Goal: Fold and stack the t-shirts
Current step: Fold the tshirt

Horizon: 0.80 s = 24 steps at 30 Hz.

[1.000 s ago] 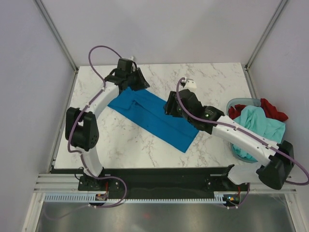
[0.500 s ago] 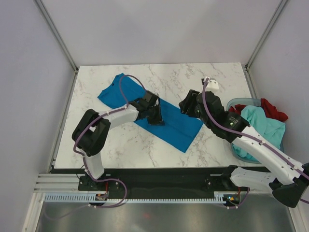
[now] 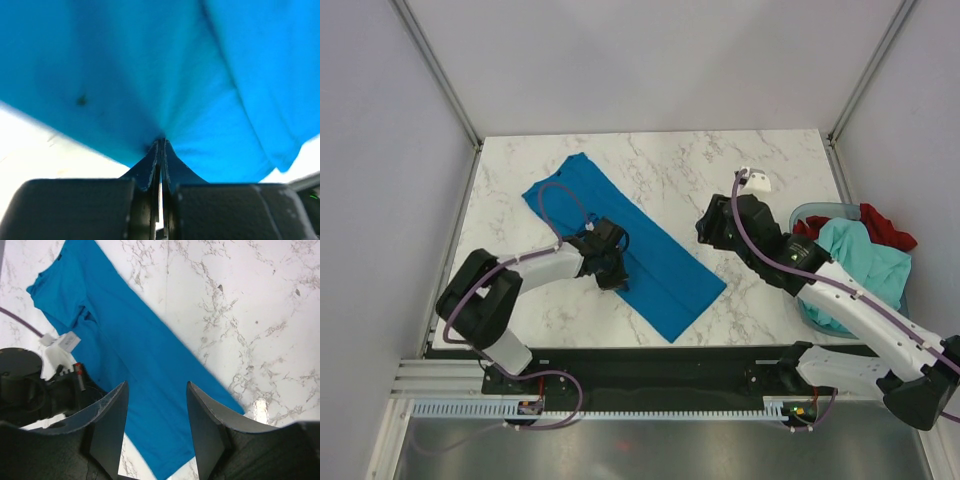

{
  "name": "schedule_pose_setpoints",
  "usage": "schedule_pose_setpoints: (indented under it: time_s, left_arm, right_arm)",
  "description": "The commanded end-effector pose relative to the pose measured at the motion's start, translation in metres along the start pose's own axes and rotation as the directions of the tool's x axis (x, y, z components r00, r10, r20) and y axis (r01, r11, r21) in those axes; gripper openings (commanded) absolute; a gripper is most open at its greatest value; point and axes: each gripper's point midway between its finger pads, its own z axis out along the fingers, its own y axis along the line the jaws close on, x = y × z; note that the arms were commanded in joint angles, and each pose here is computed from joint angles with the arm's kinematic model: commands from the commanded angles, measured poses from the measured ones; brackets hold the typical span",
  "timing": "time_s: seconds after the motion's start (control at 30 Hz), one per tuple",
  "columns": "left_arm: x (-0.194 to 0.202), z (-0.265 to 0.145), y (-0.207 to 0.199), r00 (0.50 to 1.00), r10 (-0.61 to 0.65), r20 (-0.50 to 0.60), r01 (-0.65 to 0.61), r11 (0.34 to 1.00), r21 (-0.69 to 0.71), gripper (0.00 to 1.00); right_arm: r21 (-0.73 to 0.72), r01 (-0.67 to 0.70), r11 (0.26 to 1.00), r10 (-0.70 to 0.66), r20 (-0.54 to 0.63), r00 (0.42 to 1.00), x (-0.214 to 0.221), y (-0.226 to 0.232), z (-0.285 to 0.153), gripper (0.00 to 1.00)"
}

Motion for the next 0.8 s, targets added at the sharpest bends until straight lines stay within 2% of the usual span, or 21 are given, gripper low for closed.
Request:
schedule_pose_setpoints:
  time_s: [0.0, 0.2, 0.3, 0.37, 0.5, 0.6, 0.77]
  left_arm:
    - [0.013, -0.031, 0.057, 1.000, -0.008, 0.024, 0.014, 0.970, -0.243, 0.02]
    - [-0.008, -0.090, 0.073, 0.987, -0.048, 0.153, 0.084, 0.967, -0.241, 0.08]
    - [-0.042, -0.109, 0.081, 0.970, -0.088, 0.225, 0.137, 0.968, -0.209, 0.16]
    - [-0.075, -0.122, 0.083, 0.956, -0.099, 0.278, 0.157, 0.968, -0.194, 0.18]
    - [-0.141, -0.120, 0.089, 0.939, -0.114, 0.323, 0.195, 0.954, -0.229, 0.18]
    - [-0.174, -0.117, 0.100, 0.931, -0.146, 0.335, 0.230, 0.946, -0.228, 0.18]
    - [-0.228, -0.091, 0.119, 0.931, -0.175, 0.321, 0.262, 0.931, -0.252, 0.18]
  right_arm:
    - [0.018, 0.057, 0.998, -0.057, -0.049, 0.997, 0.017, -0.011, 0.004, 0.58]
    - [-0.028, 0.136, 0.990, -0.139, -0.204, 0.969, 0.066, -0.015, 0.026, 0.59]
    - [-0.113, 0.167, 0.980, -0.193, -0.297, 0.935, 0.096, -0.010, 0.032, 0.60]
    - [-0.121, 0.179, 0.976, -0.210, -0.341, 0.916, 0.110, -0.016, 0.038, 0.61]
    - [-0.094, 0.181, 0.979, -0.204, -0.440, 0.875, 0.133, -0.039, 0.053, 0.60]
    - [-0.074, 0.158, 0.985, -0.173, -0.507, 0.844, 0.145, -0.055, 0.063, 0.53]
    - [-0.043, 0.157, 0.987, -0.152, -0.579, 0.801, 0.157, -0.076, 0.073, 0.52]
